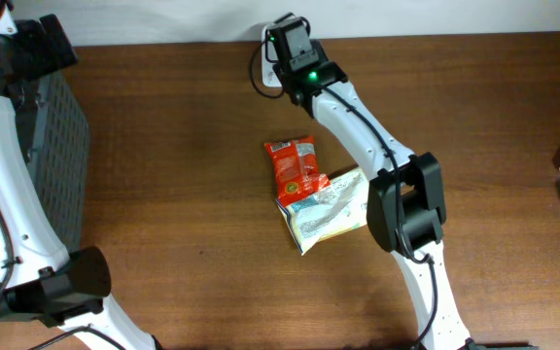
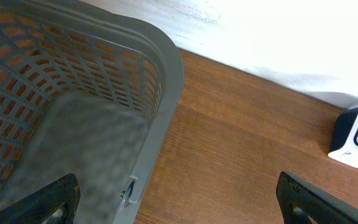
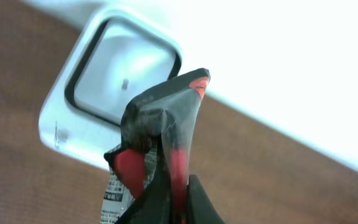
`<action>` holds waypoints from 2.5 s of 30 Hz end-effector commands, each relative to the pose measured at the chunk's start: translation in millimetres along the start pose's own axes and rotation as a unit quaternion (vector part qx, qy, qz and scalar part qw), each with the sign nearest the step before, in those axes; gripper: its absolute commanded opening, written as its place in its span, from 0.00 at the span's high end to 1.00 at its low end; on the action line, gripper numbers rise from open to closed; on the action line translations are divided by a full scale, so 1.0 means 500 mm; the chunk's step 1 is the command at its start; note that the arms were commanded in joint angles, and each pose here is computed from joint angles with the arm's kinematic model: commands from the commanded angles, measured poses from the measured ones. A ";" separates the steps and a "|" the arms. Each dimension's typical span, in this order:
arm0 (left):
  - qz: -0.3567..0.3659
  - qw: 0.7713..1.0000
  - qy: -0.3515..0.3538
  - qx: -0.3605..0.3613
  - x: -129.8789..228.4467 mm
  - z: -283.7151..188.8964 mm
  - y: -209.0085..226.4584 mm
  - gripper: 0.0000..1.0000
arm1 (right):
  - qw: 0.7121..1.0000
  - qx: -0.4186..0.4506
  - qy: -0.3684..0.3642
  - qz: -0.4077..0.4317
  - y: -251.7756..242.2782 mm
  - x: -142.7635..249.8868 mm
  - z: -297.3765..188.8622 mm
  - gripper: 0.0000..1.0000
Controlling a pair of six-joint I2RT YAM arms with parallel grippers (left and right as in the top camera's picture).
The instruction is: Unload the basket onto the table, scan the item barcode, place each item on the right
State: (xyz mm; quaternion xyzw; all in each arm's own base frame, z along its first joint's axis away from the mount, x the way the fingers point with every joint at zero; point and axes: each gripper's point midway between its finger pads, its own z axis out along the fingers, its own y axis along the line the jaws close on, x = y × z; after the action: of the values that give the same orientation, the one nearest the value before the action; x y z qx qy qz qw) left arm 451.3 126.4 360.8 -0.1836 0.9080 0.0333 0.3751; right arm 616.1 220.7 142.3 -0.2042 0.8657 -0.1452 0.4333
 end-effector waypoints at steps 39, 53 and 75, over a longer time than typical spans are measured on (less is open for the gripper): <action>-0.006 1.000 -0.004 0.001 -0.002 -0.008 0.002 0.01 | 0.874 0.265 0.096 0.396 -0.602 0.235 -0.087 0.96; -0.006 1.000 -0.004 0.001 -0.002 -0.008 0.002 0.01 | 0.673 0.374 0.313 0.556 -0.914 0.775 -0.294 0.96; -0.006 1.000 -0.004 0.001 -0.002 -0.008 0.002 0.01 | 0.648 0.299 0.311 0.627 -0.915 0.896 -0.236 0.13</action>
State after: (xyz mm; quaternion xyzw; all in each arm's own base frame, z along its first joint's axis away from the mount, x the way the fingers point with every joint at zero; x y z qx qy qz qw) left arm 451.3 126.4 360.8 -0.1836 0.9080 0.0333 0.3751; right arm 372.2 -400.3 115.7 0.5964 0.7590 -0.1916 0.1777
